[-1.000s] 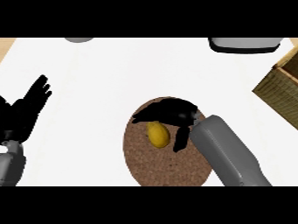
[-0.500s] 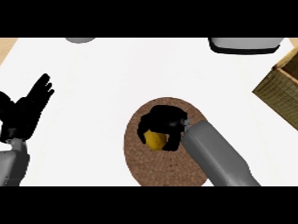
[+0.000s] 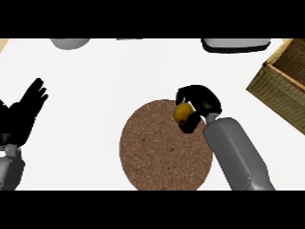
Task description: Pick the lemon from the placemat and place it in the basket
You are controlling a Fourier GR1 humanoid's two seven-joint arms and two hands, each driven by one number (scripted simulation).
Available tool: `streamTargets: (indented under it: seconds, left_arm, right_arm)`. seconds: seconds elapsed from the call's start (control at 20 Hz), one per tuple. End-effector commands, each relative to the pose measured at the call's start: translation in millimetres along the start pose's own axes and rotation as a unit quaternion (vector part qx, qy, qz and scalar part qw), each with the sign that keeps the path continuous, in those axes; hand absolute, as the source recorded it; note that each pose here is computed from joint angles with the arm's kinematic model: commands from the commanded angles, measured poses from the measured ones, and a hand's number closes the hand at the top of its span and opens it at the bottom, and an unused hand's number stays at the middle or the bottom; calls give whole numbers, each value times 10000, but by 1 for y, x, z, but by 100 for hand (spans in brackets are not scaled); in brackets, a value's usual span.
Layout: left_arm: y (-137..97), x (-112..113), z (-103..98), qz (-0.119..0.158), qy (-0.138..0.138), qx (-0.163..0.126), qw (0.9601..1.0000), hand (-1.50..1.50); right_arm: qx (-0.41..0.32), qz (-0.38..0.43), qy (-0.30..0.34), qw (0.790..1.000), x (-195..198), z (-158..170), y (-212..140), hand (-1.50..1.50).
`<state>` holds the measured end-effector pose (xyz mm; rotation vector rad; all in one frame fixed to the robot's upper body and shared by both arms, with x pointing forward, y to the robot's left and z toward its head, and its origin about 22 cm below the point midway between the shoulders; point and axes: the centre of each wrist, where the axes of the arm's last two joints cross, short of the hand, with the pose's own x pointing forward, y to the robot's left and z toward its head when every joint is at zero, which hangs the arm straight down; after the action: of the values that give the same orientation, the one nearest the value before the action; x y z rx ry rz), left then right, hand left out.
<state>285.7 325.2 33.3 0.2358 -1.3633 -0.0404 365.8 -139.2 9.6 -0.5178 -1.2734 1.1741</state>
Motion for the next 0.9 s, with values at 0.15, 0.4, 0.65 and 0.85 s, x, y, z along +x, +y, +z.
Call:
streamTargets:
  seconds: [0.15, 0.4, 0.65, 0.85]
  left_arm:
    - [-12, 4, -7, -78, 20, -359, 9993, 0]
    - [-21, 9, -6, -14, -129, -490, 9987, 0]
    - [-9, 10, -8, 12, -96, -399, 9992, 0]
    - [-7, 6, -4, 19, -20, -231, 9997, 0]
  right_arm:
    - [-1334, -1194, 2107, 9610, 33, -3, -40, 150]
    - [-2934, -2406, 1212, 9172, 99, 12, -83, 150]
    - [-3898, -2164, 951, 8900, 172, 37, -97, 150]
    - [-4319, -1999, 1343, 8692, 211, 64, -120, 150]
